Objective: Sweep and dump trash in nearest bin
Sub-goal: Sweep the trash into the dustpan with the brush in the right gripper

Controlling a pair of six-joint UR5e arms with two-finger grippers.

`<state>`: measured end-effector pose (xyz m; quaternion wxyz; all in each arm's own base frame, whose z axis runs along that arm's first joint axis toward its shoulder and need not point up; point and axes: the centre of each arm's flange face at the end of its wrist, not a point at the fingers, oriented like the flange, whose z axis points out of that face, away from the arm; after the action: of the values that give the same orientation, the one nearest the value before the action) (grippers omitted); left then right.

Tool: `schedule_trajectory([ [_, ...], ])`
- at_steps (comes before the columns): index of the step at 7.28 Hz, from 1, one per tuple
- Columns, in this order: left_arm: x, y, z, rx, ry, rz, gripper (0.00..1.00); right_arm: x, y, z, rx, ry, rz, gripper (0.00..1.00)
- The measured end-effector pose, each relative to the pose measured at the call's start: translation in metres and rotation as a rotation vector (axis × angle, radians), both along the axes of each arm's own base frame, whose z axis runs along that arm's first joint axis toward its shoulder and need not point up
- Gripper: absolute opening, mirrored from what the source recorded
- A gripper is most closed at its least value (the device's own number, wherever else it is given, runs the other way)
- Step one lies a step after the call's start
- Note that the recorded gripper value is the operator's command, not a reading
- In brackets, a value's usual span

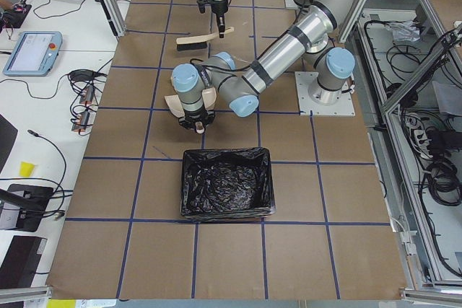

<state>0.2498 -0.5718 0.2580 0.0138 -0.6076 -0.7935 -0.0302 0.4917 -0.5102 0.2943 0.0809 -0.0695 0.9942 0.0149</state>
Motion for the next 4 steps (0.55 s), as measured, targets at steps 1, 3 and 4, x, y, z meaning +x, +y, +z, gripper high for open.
schedule_trajectory([
  [1,0.000,0.000,0.000,0.000,0.000,0.001,0.00,0.014,-0.011,-0.001,0.007,0.002,-0.012,0.10],
  [3,0.000,0.000,0.000,0.000,0.000,0.002,0.00,0.051,-0.012,-0.011,0.009,0.004,-0.031,0.10],
  [4,0.000,0.000,0.000,0.000,0.000,0.003,0.00,0.072,-0.012,-0.020,0.006,0.006,-0.038,0.11],
])
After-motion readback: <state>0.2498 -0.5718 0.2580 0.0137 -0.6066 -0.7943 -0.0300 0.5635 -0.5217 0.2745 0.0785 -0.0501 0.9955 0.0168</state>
